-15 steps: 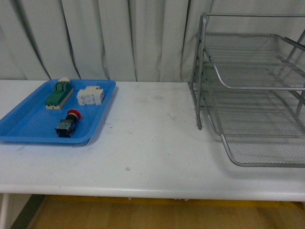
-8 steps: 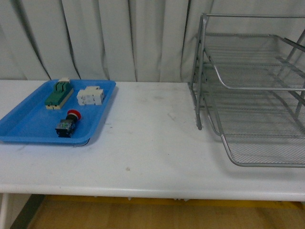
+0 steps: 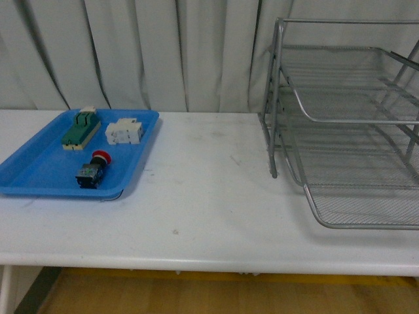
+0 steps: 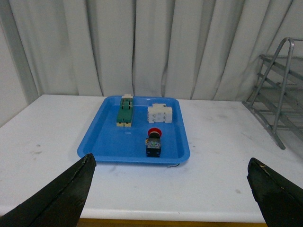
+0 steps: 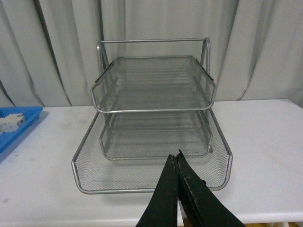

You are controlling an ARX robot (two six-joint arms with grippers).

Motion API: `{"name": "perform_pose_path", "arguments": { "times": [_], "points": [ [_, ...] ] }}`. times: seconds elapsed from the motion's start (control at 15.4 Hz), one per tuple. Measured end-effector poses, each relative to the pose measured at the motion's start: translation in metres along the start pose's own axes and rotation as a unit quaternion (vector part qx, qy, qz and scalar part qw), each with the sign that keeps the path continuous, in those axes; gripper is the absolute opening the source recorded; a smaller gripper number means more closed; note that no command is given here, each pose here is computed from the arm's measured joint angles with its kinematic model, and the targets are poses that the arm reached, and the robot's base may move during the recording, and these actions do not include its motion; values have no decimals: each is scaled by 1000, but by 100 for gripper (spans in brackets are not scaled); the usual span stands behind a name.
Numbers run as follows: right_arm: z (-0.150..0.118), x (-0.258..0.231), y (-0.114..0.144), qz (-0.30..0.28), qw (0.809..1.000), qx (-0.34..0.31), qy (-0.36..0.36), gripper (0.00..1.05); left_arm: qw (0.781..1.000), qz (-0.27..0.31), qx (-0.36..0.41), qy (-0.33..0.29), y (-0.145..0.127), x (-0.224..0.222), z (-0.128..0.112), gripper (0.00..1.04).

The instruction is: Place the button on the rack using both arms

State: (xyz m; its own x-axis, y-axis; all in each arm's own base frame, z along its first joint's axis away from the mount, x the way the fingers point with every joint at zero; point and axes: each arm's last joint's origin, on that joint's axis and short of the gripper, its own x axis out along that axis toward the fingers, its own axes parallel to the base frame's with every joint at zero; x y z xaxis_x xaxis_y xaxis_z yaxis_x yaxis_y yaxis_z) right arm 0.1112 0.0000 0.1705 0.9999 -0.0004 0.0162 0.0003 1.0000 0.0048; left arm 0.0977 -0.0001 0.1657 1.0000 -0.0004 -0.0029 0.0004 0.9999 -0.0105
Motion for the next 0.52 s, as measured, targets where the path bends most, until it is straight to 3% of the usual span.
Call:
{"name": "perform_pose_path", "arguments": {
  "times": [0.32, 0.52],
  "points": [
    [-7, -12, 0, 1, 1000, 0, 27, 2, 1000, 0, 0, 0, 0, 0, 0, 98],
    [-4, -14, 0, 0, 1000, -1, 6, 2, 1000, 0, 0, 0, 0, 0, 0, 98]
  ]
}}
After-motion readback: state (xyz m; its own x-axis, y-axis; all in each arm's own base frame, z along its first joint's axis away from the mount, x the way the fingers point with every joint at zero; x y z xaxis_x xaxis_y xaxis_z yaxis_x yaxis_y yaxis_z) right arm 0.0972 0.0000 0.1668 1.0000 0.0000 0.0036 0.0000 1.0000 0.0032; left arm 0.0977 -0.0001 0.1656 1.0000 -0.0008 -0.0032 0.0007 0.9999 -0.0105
